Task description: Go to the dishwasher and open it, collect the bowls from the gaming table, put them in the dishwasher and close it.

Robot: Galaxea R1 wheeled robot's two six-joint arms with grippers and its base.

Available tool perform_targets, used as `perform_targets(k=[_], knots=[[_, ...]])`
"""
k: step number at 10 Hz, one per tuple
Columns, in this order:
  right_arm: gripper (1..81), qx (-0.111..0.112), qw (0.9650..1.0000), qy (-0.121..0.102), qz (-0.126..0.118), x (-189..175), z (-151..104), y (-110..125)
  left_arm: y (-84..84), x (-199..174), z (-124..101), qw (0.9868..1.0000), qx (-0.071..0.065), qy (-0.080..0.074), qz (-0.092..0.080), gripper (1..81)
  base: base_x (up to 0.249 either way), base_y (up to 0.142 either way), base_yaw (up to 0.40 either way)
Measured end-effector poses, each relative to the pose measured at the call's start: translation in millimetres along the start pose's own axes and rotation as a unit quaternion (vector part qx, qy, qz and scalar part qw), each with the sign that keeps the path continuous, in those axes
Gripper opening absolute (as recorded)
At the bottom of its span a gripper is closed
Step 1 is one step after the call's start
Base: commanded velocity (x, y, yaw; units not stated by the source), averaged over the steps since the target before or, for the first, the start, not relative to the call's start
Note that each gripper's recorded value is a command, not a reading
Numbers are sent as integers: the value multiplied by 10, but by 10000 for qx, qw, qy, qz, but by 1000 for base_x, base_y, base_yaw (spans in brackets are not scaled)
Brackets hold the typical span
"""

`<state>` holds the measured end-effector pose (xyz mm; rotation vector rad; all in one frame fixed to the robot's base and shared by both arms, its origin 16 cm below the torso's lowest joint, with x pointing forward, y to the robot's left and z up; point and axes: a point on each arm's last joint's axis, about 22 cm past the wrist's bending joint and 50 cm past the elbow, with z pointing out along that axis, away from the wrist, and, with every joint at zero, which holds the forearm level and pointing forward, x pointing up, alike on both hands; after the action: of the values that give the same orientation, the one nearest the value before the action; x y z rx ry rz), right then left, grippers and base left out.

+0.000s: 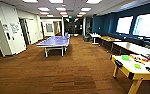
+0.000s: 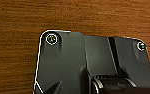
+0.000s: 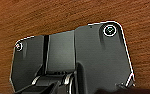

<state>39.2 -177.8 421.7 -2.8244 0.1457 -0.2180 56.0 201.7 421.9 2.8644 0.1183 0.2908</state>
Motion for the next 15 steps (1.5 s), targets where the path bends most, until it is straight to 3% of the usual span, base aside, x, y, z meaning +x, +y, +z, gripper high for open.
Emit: perform_targets(k=[15], knots=[[811, 10, 10000, -19, 8, -37, 2, -17, 1, 8, 1, 10000, 0, 2, 1, 811, 210, 0, 0]])
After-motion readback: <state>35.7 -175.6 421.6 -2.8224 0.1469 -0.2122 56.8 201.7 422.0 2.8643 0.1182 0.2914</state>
